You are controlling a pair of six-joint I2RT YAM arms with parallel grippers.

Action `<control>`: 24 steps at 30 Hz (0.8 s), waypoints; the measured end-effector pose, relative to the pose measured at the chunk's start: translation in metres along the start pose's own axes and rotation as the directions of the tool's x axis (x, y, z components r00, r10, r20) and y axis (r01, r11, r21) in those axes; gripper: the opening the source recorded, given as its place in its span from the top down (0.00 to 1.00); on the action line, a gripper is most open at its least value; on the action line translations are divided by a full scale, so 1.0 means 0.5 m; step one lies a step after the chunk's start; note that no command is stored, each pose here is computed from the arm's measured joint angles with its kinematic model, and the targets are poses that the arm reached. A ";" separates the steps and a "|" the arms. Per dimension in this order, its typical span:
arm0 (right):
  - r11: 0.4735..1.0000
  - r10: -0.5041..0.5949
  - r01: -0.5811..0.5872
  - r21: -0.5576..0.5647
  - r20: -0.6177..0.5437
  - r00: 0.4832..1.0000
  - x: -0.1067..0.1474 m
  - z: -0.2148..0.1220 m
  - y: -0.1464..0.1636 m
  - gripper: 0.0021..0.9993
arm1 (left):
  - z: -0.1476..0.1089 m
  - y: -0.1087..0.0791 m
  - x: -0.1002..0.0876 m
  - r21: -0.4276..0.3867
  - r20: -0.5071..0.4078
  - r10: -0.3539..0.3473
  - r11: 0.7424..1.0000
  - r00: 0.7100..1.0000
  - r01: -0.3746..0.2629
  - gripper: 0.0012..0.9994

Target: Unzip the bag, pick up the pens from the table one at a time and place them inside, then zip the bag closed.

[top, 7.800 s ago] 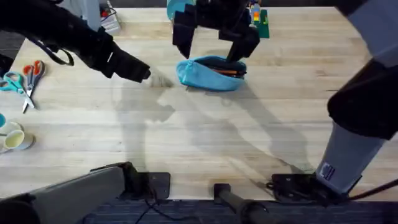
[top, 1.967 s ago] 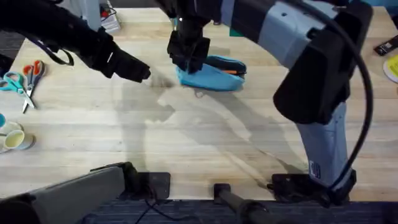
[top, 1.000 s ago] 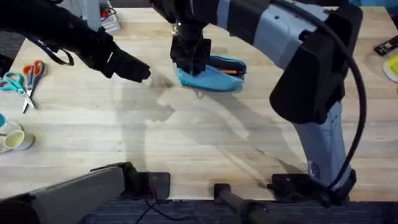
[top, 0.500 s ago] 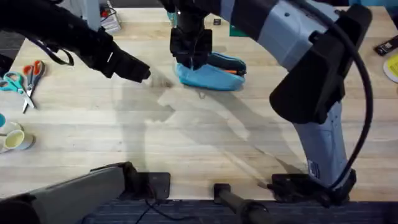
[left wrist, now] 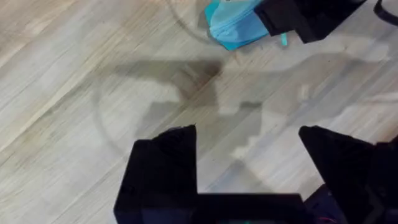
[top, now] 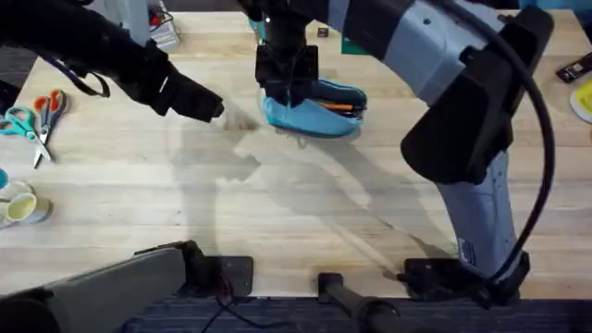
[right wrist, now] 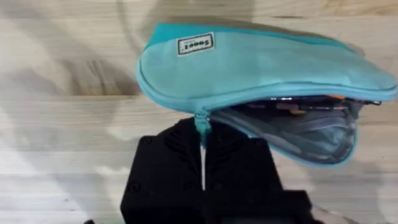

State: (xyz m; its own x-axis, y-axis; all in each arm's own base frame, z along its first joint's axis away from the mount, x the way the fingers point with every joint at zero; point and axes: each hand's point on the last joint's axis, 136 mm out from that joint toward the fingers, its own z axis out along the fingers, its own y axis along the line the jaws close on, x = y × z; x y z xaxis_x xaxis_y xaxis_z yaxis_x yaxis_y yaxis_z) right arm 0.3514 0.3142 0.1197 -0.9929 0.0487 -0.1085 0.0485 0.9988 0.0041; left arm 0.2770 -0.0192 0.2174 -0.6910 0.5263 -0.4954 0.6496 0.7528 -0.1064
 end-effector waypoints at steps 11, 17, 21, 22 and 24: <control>1.000 0.000 0.000 -0.001 0.001 1.000 0.000 -0.001 0.000 0.97 | 0.000 0.007 -0.006 -0.014 0.012 0.039 0.999 0.999 -0.039 0.01; 1.000 0.000 0.000 -0.001 0.001 1.000 0.000 -0.001 0.000 0.97 | 0.016 0.019 -0.011 -0.001 0.013 0.068 0.998 0.998 -0.068 0.02; 1.000 0.000 0.000 -0.001 0.001 1.000 0.000 -0.001 0.000 0.97 | 0.046 0.032 -0.004 0.041 -0.015 0.048 0.998 0.999 -0.047 0.01; 1.000 0.000 0.000 -0.001 0.001 1.000 0.000 -0.001 0.000 0.97 | 0.054 0.035 -0.002 0.052 -0.023 0.042 0.998 0.999 -0.040 0.01; 1.000 0.000 0.000 -0.001 0.001 1.000 0.000 -0.001 0.000 0.97 | 0.068 0.040 0.004 0.071 -0.039 0.031 0.997 0.999 -0.028 0.01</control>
State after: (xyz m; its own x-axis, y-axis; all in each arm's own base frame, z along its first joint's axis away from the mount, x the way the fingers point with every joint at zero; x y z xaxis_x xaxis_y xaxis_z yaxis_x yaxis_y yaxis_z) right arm 0.3516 0.3143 0.1201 -0.9928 0.0487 -0.1093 0.0485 0.9988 0.0049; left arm 0.2997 -0.0165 0.1850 -0.6823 0.5648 -0.4643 0.6900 0.7074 -0.1535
